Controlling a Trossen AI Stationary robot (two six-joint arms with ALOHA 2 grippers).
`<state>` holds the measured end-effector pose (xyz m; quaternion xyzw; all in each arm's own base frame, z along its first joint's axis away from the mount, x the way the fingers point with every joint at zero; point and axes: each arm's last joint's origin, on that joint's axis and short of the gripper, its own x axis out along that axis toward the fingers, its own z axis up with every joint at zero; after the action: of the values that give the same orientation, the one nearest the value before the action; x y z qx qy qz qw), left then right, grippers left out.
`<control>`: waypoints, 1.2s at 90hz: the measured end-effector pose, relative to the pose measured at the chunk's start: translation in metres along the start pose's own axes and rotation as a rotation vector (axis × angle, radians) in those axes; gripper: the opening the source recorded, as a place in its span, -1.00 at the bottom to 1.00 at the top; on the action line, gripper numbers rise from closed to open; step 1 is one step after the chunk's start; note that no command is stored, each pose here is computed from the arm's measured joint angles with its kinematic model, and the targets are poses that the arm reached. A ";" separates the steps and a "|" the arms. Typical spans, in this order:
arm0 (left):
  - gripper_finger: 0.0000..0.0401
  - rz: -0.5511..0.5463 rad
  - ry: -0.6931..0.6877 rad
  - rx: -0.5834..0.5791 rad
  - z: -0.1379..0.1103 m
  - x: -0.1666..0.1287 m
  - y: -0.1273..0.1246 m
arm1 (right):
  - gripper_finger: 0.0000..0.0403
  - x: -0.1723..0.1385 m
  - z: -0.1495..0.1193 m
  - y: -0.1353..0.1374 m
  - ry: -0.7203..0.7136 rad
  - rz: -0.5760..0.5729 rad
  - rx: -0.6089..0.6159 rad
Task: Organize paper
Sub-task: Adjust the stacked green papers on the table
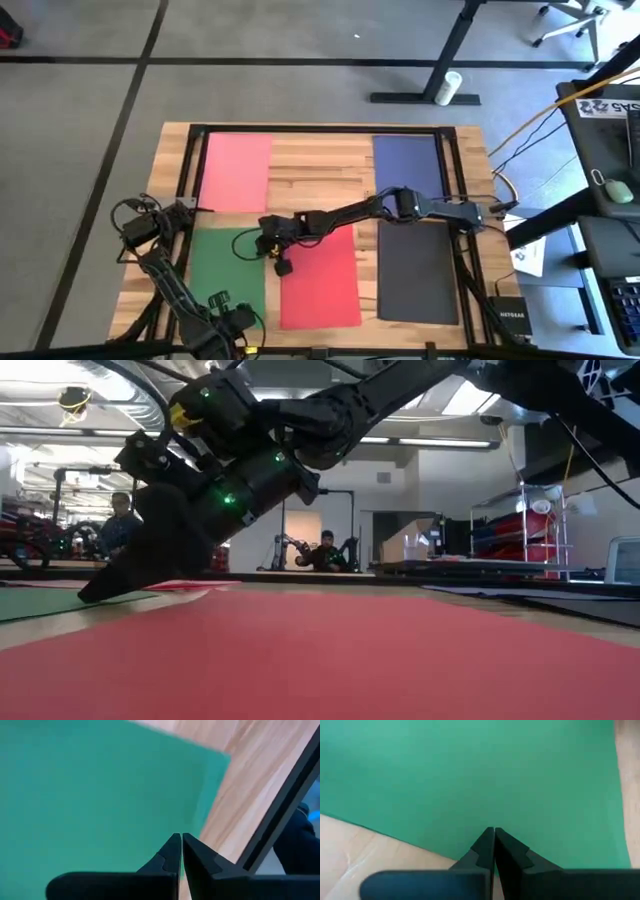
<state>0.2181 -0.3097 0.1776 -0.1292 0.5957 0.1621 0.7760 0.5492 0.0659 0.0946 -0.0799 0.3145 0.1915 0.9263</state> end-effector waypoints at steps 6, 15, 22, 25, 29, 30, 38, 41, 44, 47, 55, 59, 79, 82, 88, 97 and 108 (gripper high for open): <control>-1.00 -0.018 -0.048 0.019 0.008 0.002 -0.002 | -1.00 -0.001 0.004 -0.001 -0.008 -0.005 -0.002; -1.00 -0.069 -0.117 0.072 0.023 0.004 -0.006 | -1.00 -0.004 0.015 -0.004 -0.022 -0.016 -0.004; -1.00 -0.092 -0.160 0.108 0.034 0.006 -0.008 | -1.00 -0.009 0.024 -0.007 -0.013 -0.053 -0.015; -1.00 -0.095 -0.175 0.123 0.038 0.006 -0.008 | -1.00 -0.010 0.026 -0.008 -0.004 -0.070 -0.027; -1.00 -0.094 -0.193 0.138 0.043 0.007 -0.007 | -1.00 -0.012 0.029 -0.009 0.010 -0.089 -0.038; -1.00 -0.094 -0.197 0.144 0.044 0.008 -0.007 | -1.00 -0.012 0.029 -0.009 0.015 -0.093 -0.041; -1.00 -0.089 -0.216 0.164 0.049 0.011 -0.006 | -1.00 -0.014 0.031 -0.012 0.035 -0.121 -0.062; -1.00 -0.086 -0.218 0.171 0.050 0.013 -0.005 | -1.00 -0.015 0.031 -0.013 0.037 -0.128 -0.068; -1.00 -0.091 -0.220 0.169 0.051 0.015 -0.005 | -1.00 -0.015 0.031 -0.014 0.038 -0.131 -0.068; -1.00 -0.095 -0.221 0.169 0.050 0.017 -0.004 | -1.00 -0.016 0.030 -0.016 0.046 -0.134 -0.066; -1.00 -0.106 -0.221 0.166 0.047 0.024 -0.003 | -1.00 -0.017 0.026 -0.020 0.070 -0.135 -0.053; -1.00 -0.113 -0.223 0.167 0.044 0.027 -0.003 | -1.00 -0.017 0.026 -0.020 0.074 -0.134 -0.052; -1.00 -0.119 -0.198 0.172 0.038 0.039 0.002 | -1.00 -0.017 0.025 -0.020 0.080 -0.133 -0.054; -1.00 -0.115 -0.184 0.172 0.037 0.041 0.004 | -1.00 -0.017 0.025 -0.020 0.079 -0.133 -0.054; -1.00 -0.110 -0.164 0.166 0.034 0.044 0.007 | -1.00 -0.017 0.026 -0.020 0.078 -0.133 -0.055; -1.00 -0.118 -0.148 0.160 0.033 0.045 0.007 | -1.00 -0.017 0.026 -0.020 0.078 -0.133 -0.055; -1.00 -0.123 -0.137 0.155 0.029 0.044 0.006 | -1.00 -0.017 0.026 -0.020 0.078 -0.134 -0.055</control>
<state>0.2518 -0.2886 0.1420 -0.0935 0.5431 0.0762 0.8310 0.5590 0.0489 0.1262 -0.1338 0.3389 0.1346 0.9215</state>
